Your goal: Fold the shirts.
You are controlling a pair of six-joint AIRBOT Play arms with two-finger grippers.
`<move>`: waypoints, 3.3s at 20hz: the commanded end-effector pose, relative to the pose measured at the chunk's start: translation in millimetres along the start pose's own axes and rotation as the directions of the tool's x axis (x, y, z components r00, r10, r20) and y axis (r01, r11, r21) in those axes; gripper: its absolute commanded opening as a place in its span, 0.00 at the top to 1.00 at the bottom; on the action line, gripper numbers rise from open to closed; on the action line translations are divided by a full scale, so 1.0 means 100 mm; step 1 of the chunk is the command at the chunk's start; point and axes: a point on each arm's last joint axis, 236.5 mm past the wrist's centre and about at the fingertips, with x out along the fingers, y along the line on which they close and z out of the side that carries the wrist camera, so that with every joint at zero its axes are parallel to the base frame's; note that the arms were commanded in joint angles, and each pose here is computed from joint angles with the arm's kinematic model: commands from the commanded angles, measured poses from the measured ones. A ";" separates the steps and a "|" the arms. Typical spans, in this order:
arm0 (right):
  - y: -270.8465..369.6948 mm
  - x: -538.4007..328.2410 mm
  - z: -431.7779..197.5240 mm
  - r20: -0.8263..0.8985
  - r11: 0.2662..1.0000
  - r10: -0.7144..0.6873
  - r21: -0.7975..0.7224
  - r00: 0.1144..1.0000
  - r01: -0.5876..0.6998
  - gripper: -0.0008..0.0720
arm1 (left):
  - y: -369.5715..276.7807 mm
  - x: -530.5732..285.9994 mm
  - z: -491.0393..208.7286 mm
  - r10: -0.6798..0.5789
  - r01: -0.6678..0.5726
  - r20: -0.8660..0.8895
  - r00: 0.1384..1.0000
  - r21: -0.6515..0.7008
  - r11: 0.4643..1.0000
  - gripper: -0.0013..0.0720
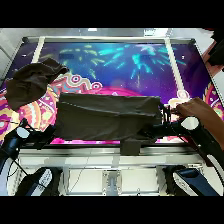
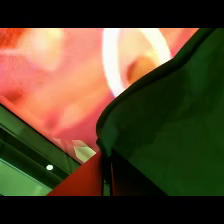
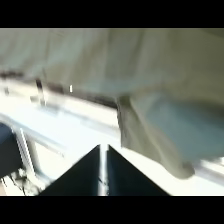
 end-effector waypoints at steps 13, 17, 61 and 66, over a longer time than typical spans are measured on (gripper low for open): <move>-0.63 0.33 -0.11 0.043 0.964 -0.103 0.251 0.994 0.089 0.40 | 0.01 0.00 -0.04 0.005 -0.004 -0.016 1.000 0.049 0.999 0.97; -0.60 0.33 -0.01 0.090 0.963 -0.088 0.263 0.992 0.062 0.44 | 0.01 0.00 -0.04 0.004 -0.004 -0.015 1.000 0.050 0.999 0.97; -0.77 0.59 2.40 0.257 0.949 -0.279 -0.076 0.925 0.307 0.94 | -2.31 0.43 1.92 -0.167 -0.045 0.315 0.934 0.568 0.822 0.89; -0.37 0.36 2.42 0.216 0.945 -0.231 -0.184 0.949 0.272 0.68 | -2.45 0.14 1.97 -0.145 -0.053 0.292 0.945 0.577 0.815 0.09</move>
